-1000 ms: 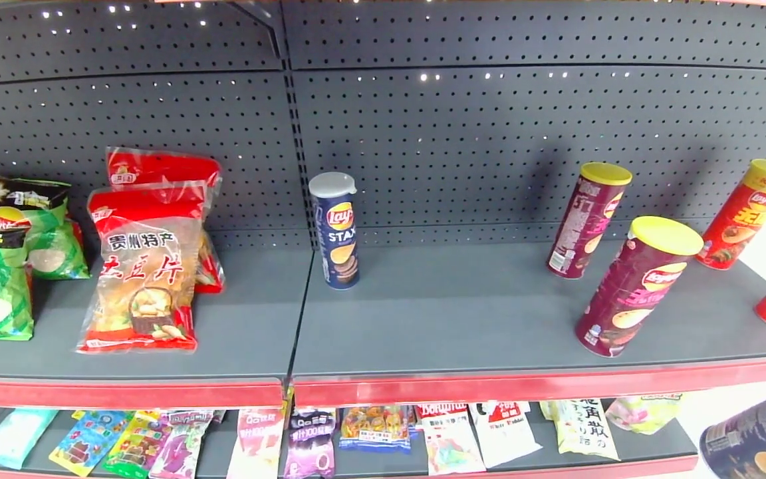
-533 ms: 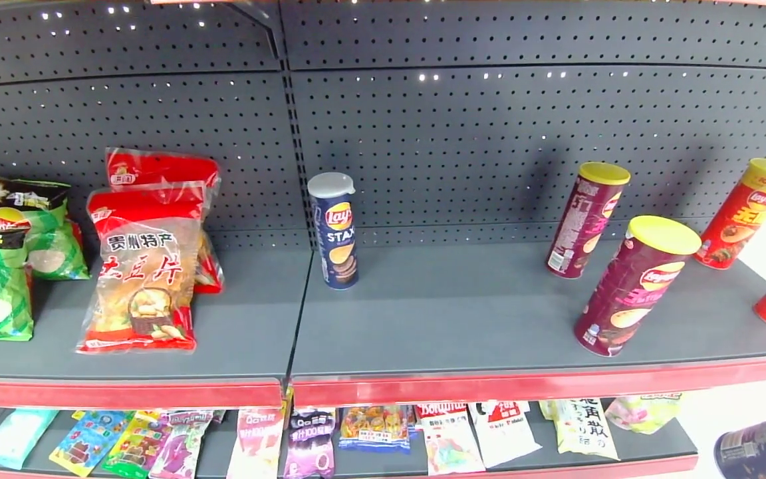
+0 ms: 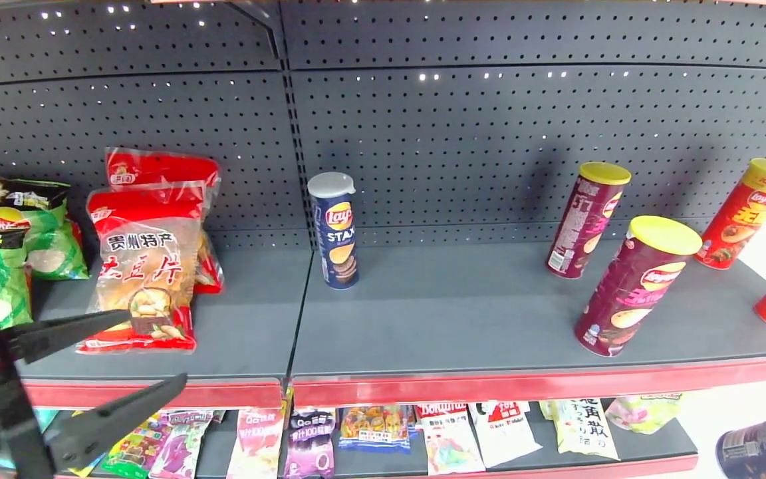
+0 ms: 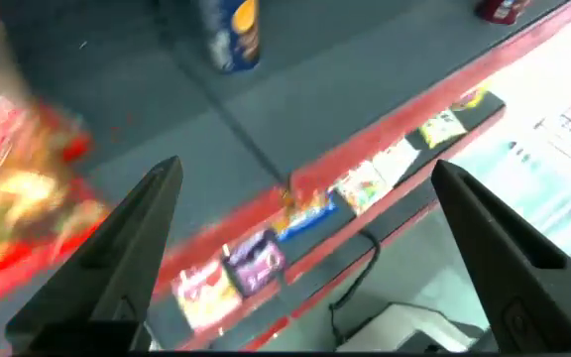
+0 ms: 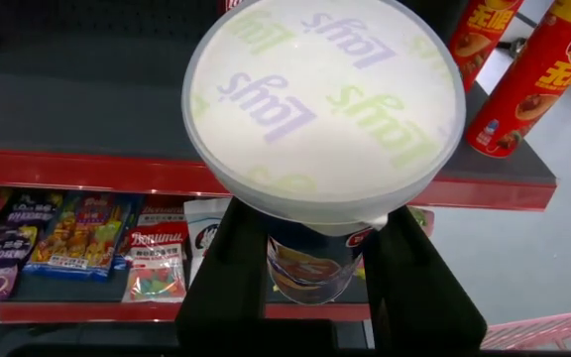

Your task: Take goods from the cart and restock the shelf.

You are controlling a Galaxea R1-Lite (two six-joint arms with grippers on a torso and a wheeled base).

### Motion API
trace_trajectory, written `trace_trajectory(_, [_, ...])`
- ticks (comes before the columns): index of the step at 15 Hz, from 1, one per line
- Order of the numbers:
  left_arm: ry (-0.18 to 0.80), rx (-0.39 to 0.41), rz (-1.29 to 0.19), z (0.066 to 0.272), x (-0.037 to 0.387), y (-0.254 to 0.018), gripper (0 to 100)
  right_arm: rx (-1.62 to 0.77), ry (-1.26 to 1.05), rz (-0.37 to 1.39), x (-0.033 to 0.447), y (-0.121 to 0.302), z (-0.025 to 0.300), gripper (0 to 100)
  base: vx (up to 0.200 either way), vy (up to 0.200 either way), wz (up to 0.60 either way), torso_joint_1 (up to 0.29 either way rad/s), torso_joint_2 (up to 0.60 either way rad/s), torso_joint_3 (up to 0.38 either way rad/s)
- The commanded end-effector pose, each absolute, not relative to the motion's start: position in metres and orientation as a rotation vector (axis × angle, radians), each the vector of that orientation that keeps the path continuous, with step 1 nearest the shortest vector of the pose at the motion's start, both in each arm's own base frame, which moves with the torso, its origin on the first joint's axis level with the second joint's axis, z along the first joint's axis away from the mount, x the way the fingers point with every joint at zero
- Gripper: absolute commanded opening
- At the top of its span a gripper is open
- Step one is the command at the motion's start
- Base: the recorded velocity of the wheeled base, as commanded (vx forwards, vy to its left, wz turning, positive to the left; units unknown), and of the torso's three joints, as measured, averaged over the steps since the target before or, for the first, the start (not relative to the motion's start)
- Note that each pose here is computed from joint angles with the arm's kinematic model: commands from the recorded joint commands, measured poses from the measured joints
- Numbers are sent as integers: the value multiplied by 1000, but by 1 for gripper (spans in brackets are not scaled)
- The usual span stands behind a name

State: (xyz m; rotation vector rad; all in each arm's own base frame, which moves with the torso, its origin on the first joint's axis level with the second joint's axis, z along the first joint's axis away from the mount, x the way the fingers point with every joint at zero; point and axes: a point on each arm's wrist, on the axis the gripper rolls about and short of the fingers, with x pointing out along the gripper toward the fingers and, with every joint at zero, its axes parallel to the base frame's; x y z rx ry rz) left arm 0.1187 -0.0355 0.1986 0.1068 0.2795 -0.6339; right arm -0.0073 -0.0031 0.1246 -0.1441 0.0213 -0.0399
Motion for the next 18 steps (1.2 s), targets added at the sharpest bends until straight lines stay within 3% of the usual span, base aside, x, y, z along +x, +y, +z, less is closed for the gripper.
trace_trajectory(1, [357,99,-755,171,206,-67,100,-144,17,-40,-7,-3,127,0,0,0,0,0,0,0])
trace_trajectory(6, [343,111,-840,163,283,-87,100,-144,14,-41,-7,-3,127,0,0,0,0,0,0,0])
trace_trajectory(9, [258,241,-899,152,338,-82,100,-144,18,-43,-7,-3,127,0,0,0,0,0,0,0])
trace_trajectory(14, [223,256,-899,151,361,-89,100,-141,21,-65,-7,-4,126,0,0,0,0,0,0,0])
trace_trajectory(18, [140,241,-869,149,381,-97,100,-144,42,-69,-7,-4,124,0,0,0,0,0,0,0])
